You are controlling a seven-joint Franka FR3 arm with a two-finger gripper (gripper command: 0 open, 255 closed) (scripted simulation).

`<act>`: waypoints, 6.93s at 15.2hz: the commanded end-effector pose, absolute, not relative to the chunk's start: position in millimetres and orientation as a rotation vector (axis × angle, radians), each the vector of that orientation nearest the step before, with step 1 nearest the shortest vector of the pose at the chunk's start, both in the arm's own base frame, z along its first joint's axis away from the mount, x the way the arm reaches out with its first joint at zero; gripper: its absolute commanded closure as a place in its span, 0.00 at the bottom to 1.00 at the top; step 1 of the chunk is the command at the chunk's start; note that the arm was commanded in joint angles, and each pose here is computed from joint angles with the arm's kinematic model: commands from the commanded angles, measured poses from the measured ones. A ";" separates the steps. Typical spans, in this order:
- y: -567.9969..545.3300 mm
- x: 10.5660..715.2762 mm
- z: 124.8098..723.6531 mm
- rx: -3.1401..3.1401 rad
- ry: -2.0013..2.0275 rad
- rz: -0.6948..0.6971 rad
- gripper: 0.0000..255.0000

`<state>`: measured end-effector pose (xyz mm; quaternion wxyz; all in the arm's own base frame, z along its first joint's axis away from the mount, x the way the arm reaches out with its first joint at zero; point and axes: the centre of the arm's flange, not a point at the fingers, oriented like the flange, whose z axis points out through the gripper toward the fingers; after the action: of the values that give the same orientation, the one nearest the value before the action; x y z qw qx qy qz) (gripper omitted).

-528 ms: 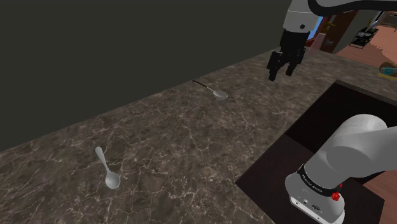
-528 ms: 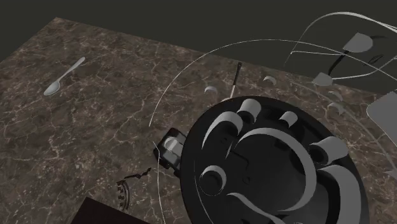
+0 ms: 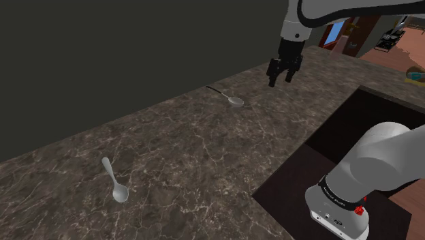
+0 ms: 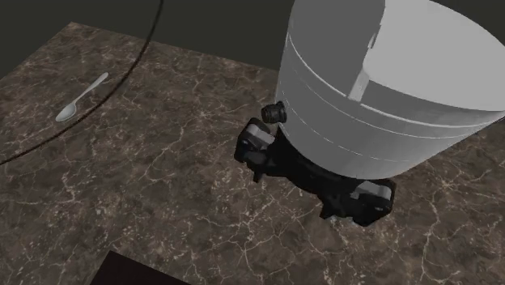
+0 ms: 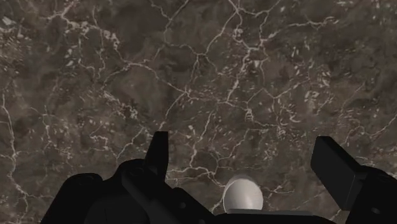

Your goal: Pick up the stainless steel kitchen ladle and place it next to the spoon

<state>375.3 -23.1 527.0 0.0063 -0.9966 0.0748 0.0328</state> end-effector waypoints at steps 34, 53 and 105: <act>-13.0 642.2 337.3 -3.026 -0.046 0.042 0.00; -13.0 642.2 363.7 -3.026 -0.046 0.042 1.00; 383.3 424.4 444.0 -3.026 -0.046 0.042 1.00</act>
<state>428.0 380.0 446.6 0.0573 -0.9981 -0.0158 0.0137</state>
